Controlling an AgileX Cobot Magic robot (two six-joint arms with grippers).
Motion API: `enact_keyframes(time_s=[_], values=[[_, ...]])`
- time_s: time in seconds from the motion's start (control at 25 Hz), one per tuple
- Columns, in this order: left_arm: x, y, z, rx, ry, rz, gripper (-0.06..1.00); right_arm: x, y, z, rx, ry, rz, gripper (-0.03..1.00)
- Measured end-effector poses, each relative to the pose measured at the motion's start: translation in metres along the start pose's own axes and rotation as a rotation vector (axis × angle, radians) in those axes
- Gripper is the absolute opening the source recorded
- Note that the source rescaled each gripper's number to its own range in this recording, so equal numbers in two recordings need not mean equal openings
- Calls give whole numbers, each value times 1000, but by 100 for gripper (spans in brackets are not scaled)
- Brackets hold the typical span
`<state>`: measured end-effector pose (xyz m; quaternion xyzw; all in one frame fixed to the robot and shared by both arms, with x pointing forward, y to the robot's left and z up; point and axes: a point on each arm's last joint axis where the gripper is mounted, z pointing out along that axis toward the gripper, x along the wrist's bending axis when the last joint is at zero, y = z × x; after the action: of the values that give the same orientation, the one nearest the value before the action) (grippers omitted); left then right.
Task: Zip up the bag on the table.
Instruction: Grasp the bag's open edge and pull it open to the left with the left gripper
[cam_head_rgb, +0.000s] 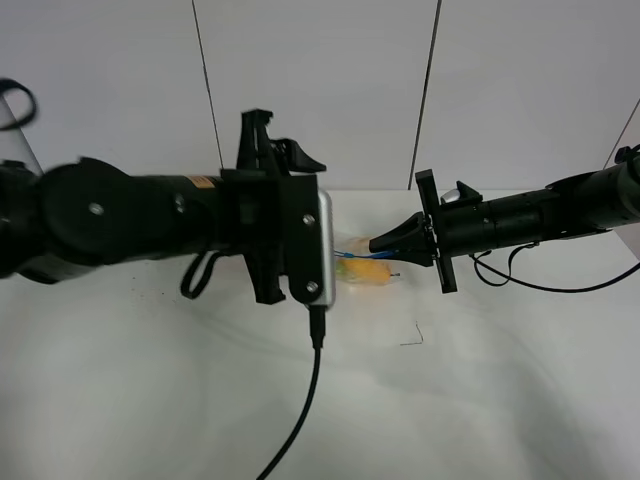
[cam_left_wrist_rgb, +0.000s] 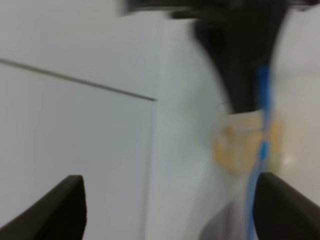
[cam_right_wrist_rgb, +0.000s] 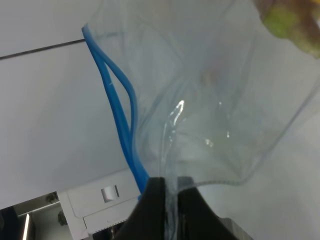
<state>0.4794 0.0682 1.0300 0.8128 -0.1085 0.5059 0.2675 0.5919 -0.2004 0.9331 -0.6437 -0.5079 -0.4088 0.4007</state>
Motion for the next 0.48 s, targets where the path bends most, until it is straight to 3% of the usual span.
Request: enact_keyframes(time_s=[0.2, 0.48], values=[[-27, 1, 28, 25, 34, 68, 96, 0, 0, 0, 0, 0, 0, 0], [-49, 7, 49, -95, 33, 90, 94, 0, 0, 0, -1, 0, 0, 0]])
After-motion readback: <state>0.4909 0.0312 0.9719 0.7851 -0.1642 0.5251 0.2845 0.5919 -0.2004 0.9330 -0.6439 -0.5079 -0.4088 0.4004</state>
